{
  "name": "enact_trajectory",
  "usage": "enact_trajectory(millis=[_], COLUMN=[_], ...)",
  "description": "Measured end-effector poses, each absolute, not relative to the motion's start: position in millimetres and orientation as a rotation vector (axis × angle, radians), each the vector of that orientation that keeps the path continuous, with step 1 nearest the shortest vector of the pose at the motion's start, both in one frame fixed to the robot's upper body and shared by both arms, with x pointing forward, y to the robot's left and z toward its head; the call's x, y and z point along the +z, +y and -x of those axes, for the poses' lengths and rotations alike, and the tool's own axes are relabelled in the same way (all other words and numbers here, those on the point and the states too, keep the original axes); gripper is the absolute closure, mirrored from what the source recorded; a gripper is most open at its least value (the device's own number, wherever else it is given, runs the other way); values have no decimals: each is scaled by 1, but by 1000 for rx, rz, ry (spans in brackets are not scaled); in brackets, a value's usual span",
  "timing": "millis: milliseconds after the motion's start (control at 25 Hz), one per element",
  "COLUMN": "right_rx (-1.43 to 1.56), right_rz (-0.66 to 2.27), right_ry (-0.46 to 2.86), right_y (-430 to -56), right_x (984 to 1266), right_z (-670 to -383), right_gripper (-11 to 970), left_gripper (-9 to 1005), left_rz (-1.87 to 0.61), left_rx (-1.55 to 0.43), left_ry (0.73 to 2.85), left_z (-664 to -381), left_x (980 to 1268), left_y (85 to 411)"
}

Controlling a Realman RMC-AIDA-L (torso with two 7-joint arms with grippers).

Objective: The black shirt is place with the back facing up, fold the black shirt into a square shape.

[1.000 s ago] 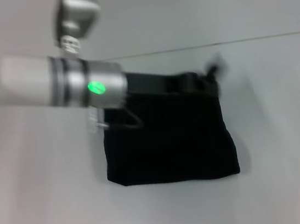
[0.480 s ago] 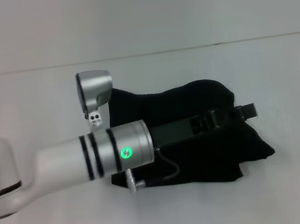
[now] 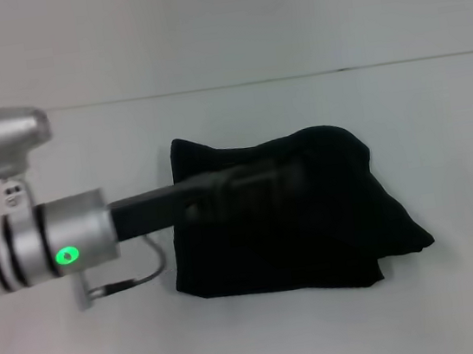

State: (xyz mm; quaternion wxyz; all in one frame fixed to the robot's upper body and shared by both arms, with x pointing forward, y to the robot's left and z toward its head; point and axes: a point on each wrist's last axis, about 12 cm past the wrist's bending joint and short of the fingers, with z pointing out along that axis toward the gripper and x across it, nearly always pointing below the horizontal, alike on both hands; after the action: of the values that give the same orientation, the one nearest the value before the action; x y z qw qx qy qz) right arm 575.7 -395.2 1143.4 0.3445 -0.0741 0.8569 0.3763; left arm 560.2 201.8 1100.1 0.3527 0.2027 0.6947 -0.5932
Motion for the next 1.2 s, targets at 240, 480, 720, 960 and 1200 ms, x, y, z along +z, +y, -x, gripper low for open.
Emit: enact_trajectory(millis=[240,480,720,960,1200], right_rx=[993,1021,1028,1035,1053], right_rz=[159,115,91,53,20], right_ry=[2352,2394,2398,2416,2435], right_y=[-367,-337,-316,-312,-304], right_x=[1129,1117,1108,1102,1093], right_z=[-594,-608,-614,-614,-611], right_gripper=[125,125,125,125,125], left_gripper=[184,71,44,45,45], left_rz=[-689,-885,-951,-1021,-1042], left_rx=[-1383,-1218,-1172,-1135,-1113], left_ry=[1809,1867,1899,1936,1939], left_z=[-553,-553,-554,-553,-555], left_x=[1099,1095,1096,1092,1093], left_y=[234,244,248,249,247])
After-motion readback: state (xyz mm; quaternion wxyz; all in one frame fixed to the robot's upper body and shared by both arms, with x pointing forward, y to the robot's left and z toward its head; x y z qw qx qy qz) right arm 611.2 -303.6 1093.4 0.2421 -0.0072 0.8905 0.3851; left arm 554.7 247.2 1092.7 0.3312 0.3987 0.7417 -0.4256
